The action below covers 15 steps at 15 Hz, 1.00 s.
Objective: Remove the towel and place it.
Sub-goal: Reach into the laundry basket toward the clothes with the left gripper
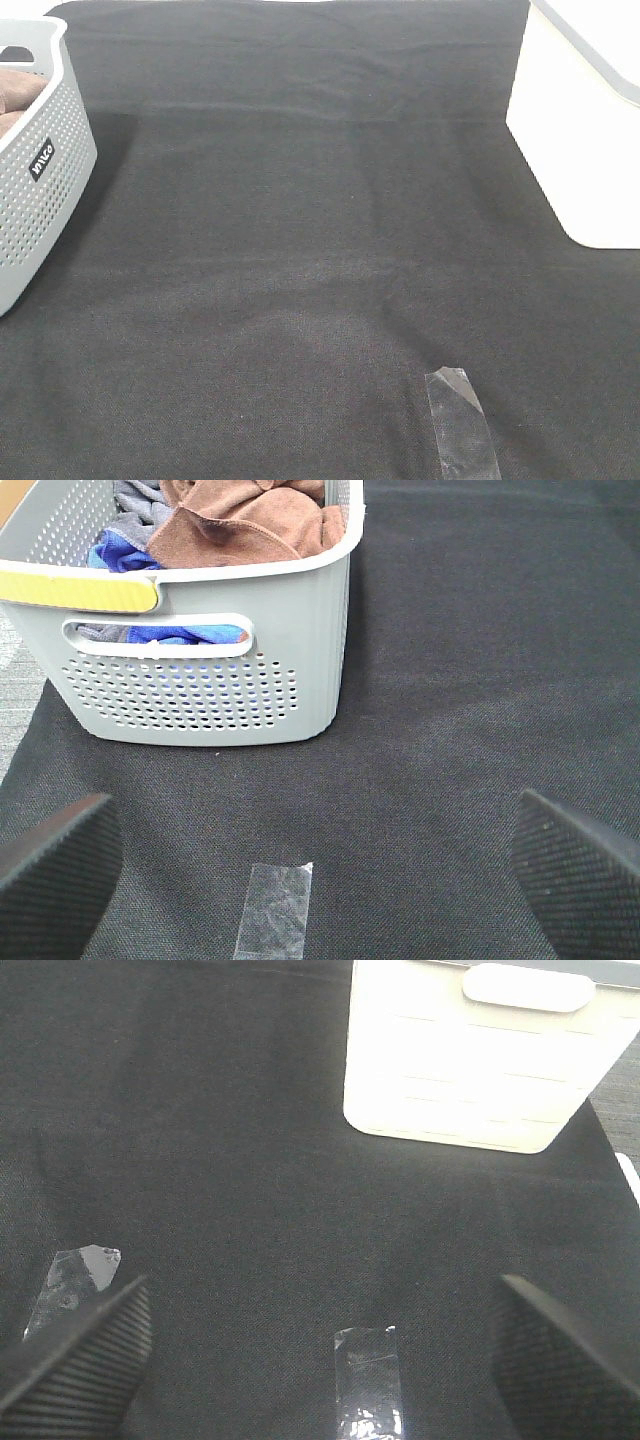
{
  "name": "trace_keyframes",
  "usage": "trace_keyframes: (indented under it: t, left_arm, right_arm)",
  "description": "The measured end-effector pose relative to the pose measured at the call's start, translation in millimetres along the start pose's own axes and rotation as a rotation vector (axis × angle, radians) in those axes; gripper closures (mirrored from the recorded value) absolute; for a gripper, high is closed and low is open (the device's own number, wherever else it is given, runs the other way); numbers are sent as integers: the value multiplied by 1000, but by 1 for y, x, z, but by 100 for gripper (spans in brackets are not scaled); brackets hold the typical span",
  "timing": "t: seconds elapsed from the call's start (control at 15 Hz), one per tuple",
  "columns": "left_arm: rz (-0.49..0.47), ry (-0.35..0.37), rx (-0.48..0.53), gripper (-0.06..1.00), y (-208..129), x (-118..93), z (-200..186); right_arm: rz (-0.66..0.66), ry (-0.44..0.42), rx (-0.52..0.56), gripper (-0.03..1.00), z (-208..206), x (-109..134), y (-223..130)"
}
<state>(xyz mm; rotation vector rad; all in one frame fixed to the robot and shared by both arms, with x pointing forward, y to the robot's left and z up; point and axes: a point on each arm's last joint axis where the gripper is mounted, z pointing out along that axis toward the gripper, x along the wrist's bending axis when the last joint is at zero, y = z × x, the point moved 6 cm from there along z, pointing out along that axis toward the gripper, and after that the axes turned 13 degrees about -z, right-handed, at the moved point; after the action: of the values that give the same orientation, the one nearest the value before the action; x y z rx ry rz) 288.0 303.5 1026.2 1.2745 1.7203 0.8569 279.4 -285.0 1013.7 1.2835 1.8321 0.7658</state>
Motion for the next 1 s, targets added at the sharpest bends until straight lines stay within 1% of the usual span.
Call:
trace_keyframes:
  t: [1.0]
  left_arm:
    - [0, 0, 0, -4, 0, 0, 0]
  right_arm:
    - [0, 0, 0, 11, 0, 0, 0]
